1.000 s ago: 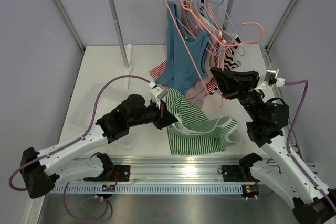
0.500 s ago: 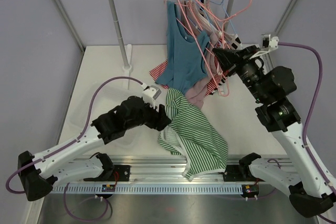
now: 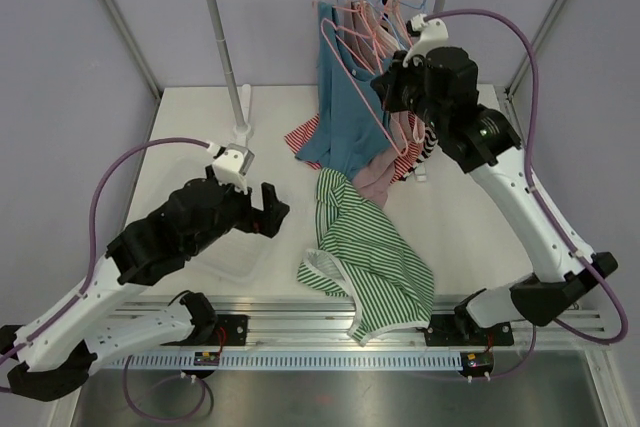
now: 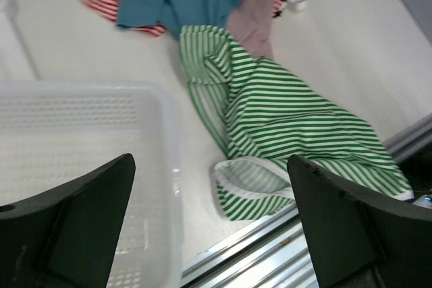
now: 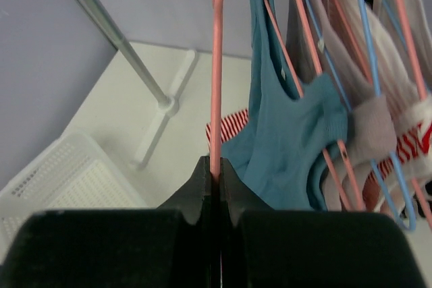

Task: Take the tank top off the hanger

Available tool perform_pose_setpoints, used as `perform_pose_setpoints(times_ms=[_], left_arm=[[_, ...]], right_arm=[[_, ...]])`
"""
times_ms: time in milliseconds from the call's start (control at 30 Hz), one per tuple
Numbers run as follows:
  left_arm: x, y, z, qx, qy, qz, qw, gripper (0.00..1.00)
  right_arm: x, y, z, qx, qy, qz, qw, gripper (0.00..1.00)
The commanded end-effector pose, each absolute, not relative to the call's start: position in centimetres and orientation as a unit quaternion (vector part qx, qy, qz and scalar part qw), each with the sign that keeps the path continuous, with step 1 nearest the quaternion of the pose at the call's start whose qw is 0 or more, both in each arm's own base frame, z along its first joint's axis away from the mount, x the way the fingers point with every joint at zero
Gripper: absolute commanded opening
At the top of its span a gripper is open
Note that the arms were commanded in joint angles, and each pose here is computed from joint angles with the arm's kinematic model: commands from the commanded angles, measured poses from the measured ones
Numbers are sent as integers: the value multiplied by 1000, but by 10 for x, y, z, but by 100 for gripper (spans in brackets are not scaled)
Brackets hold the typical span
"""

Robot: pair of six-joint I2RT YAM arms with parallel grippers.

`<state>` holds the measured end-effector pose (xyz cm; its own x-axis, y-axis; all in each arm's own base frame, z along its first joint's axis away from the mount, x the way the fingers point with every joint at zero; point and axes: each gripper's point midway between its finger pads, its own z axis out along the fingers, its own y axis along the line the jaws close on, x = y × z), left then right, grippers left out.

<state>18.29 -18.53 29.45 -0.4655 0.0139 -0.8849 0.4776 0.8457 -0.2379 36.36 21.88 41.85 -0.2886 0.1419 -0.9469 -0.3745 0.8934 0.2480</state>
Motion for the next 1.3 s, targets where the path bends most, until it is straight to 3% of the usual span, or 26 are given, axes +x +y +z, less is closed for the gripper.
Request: perform_pose_setpoints(times_ms=[0,233,433,833,867,900,967,1000,1033,1100,1167,1200,1267], left_arm=[[184,-133,287,132,832,-136,520,99],[189,-116,253,111,831,-101,536,99],[193,-110,249,101,837,-75,532,99],[193,-120,248,115,841,-87,522,99],[193,-121,249,115,841,-90,521,99],[193,-123,251,113,840,-94,522,99],[194,-127,254,109,841,-101,520,99],[194,-130,260,107,840,-108,521,99],[195,-135,259,107,844,-111,513,99],[197,-143,265,99,844,-127,512,99],[198,-157,263,102,848,-146,500,99],[199,-163,263,102,848,-153,497,99],[201,-181,263,110,848,-169,490,99]], right_arm=[[383,221,463,-88,739,188,640,0],[452,259,486,-95,701,177,684,0],[486,290,470,-103,699,199,680,0],[493,289,456,-100,709,184,674,1],[491,291,457,-106,708,188,673,7],[485,290,463,-110,704,193,675,31],[480,287,464,-110,705,195,673,59],[470,284,476,-111,698,202,678,83],[466,282,476,-115,699,205,675,91],[443,275,496,-119,688,223,680,99],[427,271,495,-120,689,238,674,99],[403,258,526,-113,659,256,698,99],[389,251,508,-110,668,263,687,100]])
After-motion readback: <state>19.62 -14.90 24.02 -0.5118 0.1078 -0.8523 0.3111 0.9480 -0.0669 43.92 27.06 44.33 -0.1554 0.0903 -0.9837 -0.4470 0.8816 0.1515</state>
